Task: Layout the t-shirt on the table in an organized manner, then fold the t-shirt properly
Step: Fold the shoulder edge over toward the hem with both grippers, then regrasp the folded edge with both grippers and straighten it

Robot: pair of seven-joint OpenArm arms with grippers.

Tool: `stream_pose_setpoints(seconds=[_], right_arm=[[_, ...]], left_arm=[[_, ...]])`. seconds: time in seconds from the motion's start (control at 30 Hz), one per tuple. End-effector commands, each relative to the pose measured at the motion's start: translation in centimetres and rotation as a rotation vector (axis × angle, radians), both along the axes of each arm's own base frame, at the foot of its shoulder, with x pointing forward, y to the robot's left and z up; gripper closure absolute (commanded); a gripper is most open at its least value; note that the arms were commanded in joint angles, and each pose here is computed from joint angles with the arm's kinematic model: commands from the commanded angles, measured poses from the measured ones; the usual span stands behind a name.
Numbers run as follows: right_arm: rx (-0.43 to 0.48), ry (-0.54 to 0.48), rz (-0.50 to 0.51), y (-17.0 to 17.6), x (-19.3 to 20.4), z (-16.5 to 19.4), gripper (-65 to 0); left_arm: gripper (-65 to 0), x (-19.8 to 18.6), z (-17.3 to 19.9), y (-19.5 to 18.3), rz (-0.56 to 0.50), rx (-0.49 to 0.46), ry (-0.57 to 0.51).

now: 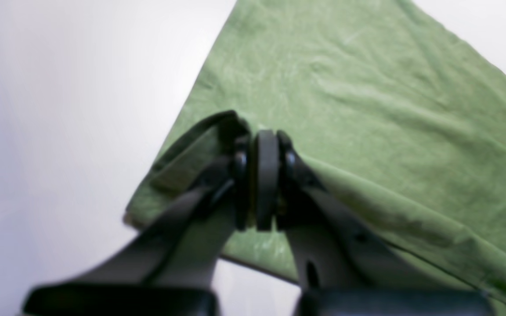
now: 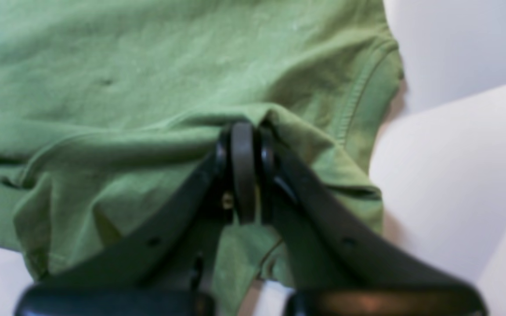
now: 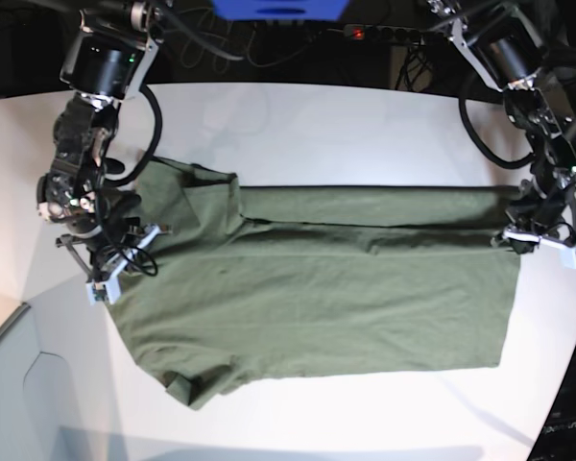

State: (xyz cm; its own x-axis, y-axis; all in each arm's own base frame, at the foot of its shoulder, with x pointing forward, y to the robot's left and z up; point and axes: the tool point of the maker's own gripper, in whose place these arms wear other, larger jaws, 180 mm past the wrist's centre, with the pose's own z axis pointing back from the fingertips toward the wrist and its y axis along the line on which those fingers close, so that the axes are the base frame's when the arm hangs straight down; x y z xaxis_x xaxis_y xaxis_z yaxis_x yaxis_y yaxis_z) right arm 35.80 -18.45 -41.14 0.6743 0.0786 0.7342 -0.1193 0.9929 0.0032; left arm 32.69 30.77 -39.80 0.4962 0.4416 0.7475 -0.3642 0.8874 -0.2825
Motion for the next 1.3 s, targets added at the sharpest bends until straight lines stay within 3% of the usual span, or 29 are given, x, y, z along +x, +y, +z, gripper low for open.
stream_pose_setpoints(seconds=[0.0, 0.17, 0.37, 0.43, 0.57, 0.63, 0.73, 1.0, 1.27], right_arm=[[0.000, -0.060, 0.012, 0.0, 1.3, 1.7, 0.0], [-0.001, -0.053, 0.017, 0.0, 1.2, 1.6, -0.6], [-0.025, -0.049, 0.012, -1.0, 0.9, 1.6, -21.5], [-0.035, -0.049, 0.007, -1.6, 0.9, 1.7, -29.0], [-0.062, -0.046, 0.007, -2.3, -0.2, 1.7, -38.9], [-0.083, -0.054, 0.006, -2.5, -1.3, 2.1, -39.5], [-0.102, -0.063, 0.009, -2.2, -3.2, 2.5, -39.5], [-0.050, 0.039, 0.005, 0.2, -8.6, -0.8, -39.5], [-0.012, 0.094, 0.005, 1.2, -9.9, -2.7, -39.5]], left_arm=[[-0.5, 1.4, 2.0, 1.0, 0.008, 0.023, -0.061], [-0.5, 2.5, 1.4, 1.3, 0.012, -0.005, -0.051], [-0.8, 2.8, 1.1, 1.1, 0.012, -0.019, -0.048], [-5.2, 3.4, 1.5, 1.0, 0.013, -0.022, -0.061], [-24.6, 3.6, 1.8, 1.0, 0.013, -0.025, -0.068], [-32.0, 3.6, 1.9, 1.0, 0.011, -0.026, -0.072], [-37.4, 3.6, 2.0, 1.1, 0.013, -0.028, -0.077], [-37.4, 1.5, 2.5, 2.5, 0.049, 0.012, -0.083], [-37.6, -1.6, 0.9, 4.9, 0.123, 0.011, -0.037]])
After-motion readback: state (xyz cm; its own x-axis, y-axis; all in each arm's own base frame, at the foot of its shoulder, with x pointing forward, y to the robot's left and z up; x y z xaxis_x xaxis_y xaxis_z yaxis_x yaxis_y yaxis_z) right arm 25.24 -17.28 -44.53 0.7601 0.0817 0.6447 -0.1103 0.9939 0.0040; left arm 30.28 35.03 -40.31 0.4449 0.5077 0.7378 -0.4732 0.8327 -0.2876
